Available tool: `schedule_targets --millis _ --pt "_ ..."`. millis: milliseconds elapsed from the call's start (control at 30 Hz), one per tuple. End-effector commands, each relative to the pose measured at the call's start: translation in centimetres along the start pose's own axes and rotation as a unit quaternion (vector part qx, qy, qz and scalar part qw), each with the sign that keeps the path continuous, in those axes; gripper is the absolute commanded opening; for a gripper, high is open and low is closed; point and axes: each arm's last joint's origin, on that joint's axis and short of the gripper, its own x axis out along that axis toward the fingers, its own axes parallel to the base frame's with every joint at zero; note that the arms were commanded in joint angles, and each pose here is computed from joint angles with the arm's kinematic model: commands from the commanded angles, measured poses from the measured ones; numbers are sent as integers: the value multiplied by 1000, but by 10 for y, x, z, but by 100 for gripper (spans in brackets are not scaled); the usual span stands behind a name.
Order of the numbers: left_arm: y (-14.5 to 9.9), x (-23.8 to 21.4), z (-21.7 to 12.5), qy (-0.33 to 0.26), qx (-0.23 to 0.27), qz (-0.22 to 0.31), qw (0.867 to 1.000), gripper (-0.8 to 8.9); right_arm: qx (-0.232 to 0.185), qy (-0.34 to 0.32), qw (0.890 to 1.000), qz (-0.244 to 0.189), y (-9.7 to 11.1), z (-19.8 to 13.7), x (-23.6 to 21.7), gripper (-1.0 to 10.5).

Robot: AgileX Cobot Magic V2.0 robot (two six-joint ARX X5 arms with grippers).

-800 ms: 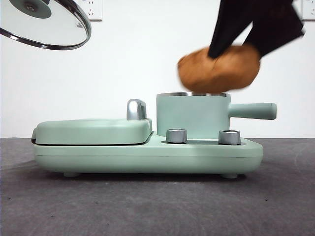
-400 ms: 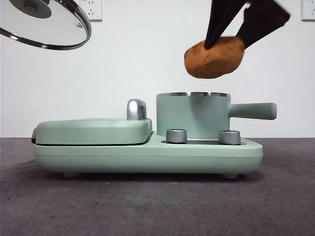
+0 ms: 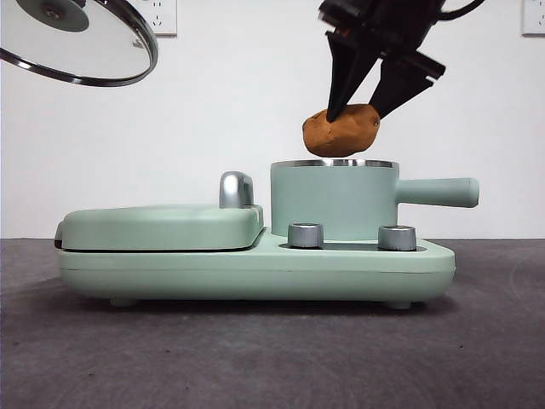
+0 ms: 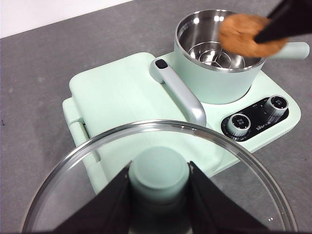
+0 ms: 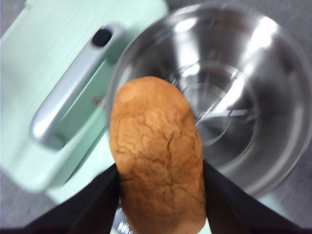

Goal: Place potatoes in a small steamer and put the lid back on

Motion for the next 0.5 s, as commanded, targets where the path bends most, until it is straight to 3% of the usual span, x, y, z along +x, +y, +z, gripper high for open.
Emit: schedule_targets --millis 33,500 --pt "-1 -3 7 -23 -1 0 1000 9 -10 -5 1000 -4 -7 13 13 180" --pt "-1 -3 7 -23 -1 0 1000 9 -26 35 999 -6 -32 13 74 193"
